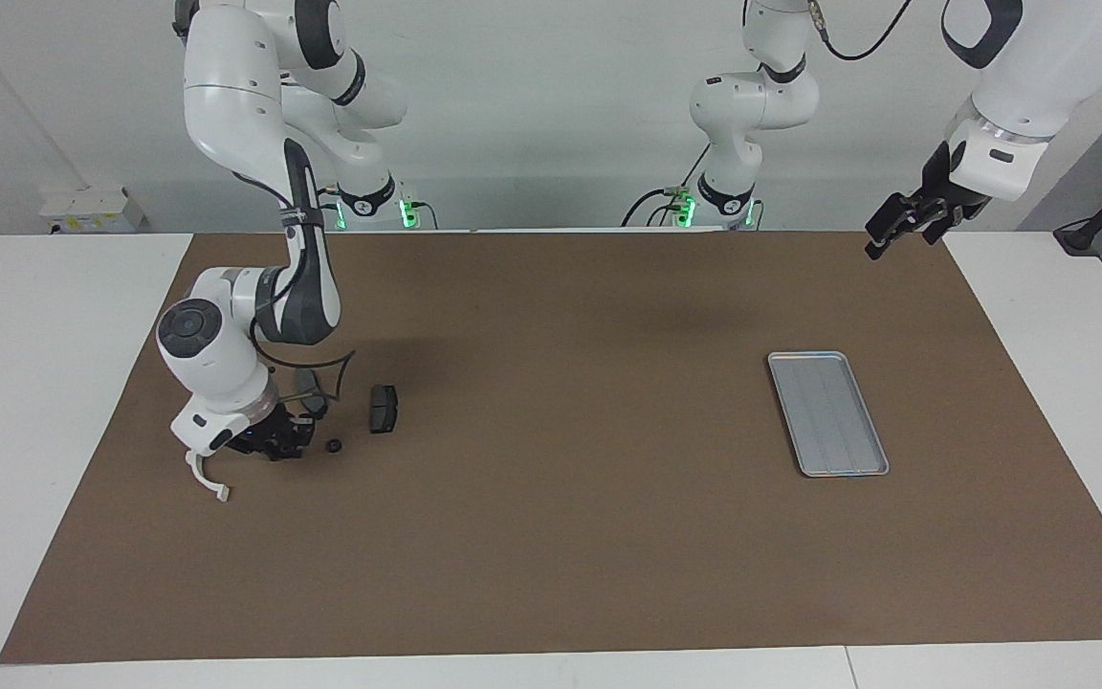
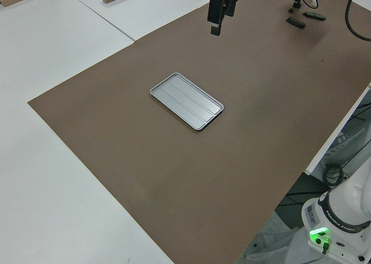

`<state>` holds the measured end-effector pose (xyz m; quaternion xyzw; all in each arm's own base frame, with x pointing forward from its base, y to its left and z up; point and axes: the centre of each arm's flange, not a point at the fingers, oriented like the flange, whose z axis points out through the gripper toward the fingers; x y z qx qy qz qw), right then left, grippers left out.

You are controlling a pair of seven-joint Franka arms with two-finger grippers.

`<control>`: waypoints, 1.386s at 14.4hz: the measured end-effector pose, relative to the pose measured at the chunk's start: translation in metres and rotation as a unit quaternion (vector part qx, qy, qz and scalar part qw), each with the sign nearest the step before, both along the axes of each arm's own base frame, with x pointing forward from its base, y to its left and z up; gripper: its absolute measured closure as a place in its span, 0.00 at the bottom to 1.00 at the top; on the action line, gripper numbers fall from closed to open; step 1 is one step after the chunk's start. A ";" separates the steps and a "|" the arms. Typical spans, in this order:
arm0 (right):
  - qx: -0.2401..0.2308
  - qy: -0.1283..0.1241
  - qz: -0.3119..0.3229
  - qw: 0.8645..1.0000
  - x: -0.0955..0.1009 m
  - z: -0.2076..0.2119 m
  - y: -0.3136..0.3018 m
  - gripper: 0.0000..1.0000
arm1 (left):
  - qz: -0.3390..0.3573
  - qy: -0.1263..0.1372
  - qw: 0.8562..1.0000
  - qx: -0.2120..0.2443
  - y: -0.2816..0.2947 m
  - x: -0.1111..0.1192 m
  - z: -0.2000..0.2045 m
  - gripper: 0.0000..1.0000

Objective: Pick bearing gear from pile to tray
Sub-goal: 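Carry the bearing to the table center and set it down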

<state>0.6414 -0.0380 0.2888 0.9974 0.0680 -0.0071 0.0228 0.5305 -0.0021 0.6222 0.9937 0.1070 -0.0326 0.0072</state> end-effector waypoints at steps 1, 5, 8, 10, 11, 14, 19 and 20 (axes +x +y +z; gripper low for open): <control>0.000 0.001 0.000 1.000 0.000 0.001 0.000 0.65 | 0.000 0.000 1.000 0.000 0.000 0.000 0.000 0.00; 0.007 0.031 0.001 0.999 0.010 0.052 0.019 0.65 | 0.000 0.000 1.000 0.000 0.000 0.000 0.000 0.00; 0.015 0.017 0.001 1.000 0.011 0.123 0.044 0.65 | 0.000 0.000 1.000 0.000 0.000 0.000 0.000 0.00; 0.028 0.006 -0.022 0.999 0.004 0.160 0.072 0.65 | 0.000 0.000 1.000 0.000 0.000 0.000 0.000 0.00; 0.036 0.002 -0.048 0.998 -0.001 0.176 0.094 0.65 | 0.000 0.000 1.000 0.000 0.000 0.000 0.000 0.00; 0.049 -0.007 -0.090 0.995 -0.017 0.204 0.176 0.65 | 0.000 0.000 1.000 0.000 0.000 0.000 0.000 0.00; 0.038 -0.006 -0.090 0.995 -0.064 0.209 0.308 0.65 | 0.000 0.000 1.000 0.000 0.000 0.000 0.000 0.00; 0.037 -0.003 -0.094 0.995 -0.074 0.207 0.327 0.65 | 0.000 0.000 1.000 0.000 0.000 0.000 0.000 0.00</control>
